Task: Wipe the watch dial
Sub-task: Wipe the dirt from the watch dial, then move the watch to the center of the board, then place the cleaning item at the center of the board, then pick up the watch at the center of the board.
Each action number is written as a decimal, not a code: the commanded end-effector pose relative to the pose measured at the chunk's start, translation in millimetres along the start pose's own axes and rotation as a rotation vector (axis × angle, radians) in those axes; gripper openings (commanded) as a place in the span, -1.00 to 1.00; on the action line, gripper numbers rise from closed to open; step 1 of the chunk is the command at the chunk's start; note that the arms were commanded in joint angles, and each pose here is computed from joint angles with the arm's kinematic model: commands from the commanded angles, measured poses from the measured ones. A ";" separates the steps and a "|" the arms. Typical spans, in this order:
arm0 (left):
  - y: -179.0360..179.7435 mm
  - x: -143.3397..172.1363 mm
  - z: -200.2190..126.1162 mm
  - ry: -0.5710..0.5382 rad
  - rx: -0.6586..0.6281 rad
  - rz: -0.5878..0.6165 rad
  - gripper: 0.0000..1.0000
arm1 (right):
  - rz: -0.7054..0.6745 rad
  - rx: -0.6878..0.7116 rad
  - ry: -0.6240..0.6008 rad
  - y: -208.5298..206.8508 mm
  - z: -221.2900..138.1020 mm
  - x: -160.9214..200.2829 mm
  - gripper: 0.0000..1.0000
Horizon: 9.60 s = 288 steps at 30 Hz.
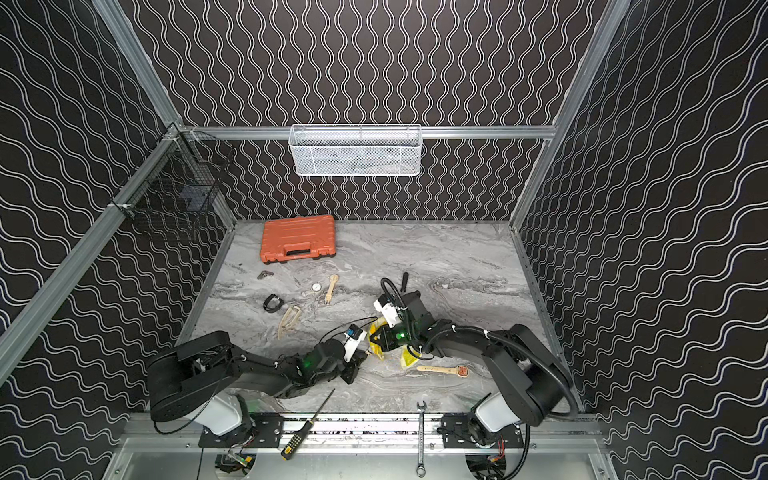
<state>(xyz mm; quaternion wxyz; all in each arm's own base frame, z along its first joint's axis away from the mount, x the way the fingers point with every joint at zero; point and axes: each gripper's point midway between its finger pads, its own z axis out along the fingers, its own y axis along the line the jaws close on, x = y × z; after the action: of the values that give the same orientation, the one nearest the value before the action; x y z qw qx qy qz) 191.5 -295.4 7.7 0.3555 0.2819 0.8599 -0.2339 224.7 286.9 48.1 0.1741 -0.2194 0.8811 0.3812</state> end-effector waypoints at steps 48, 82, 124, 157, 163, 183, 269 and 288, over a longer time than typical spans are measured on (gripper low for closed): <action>41.4 87.1 -19.3 0.284 -0.138 0.000 -0.80 | 0.038 0.162 0.125 -42.8 14.4 66.8 -1.00; 41.9 87.5 -11.9 0.327 -0.141 0.008 -0.83 | 0.185 0.268 0.097 -88.8 9.9 63.8 -0.96; 17.1 24.0 4.8 0.507 -0.101 0.287 -0.43 | 0.206 0.246 -0.298 -83.7 -77.2 -11.1 -0.83; 227.6 -8.1 -38.3 0.261 -0.719 -0.563 -0.23 | 0.232 0.208 -0.276 -80.1 -76.4 -4.7 -0.79; 205.6 -52.2 -36.6 0.130 -0.554 -0.523 -0.24 | 0.223 0.188 -0.290 -69.4 -84.3 -13.8 -0.76; 149.0 -130.3 -91.4 -0.197 -0.355 -0.281 -0.11 | 0.069 -0.183 -0.343 42.4 -104.8 -87.7 -1.00; 0.2 -98.5 -56.2 -0.179 -0.025 0.300 -0.20 | 1.475 1.020 -0.219 -130.1 -185.3 129.1 -0.78; 109.4 -111.1 -108.6 -0.179 -0.263 -0.200 -0.21 | 0.452 0.686 -0.254 16.9 -108.2 -59.4 -0.81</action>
<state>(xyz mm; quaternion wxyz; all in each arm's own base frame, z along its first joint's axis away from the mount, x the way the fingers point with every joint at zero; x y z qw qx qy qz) 279.2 -196.0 142.2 0.4659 0.1725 0.8542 -0.1532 239.2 195.4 149.3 0.2253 0.2047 0.9471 0.1016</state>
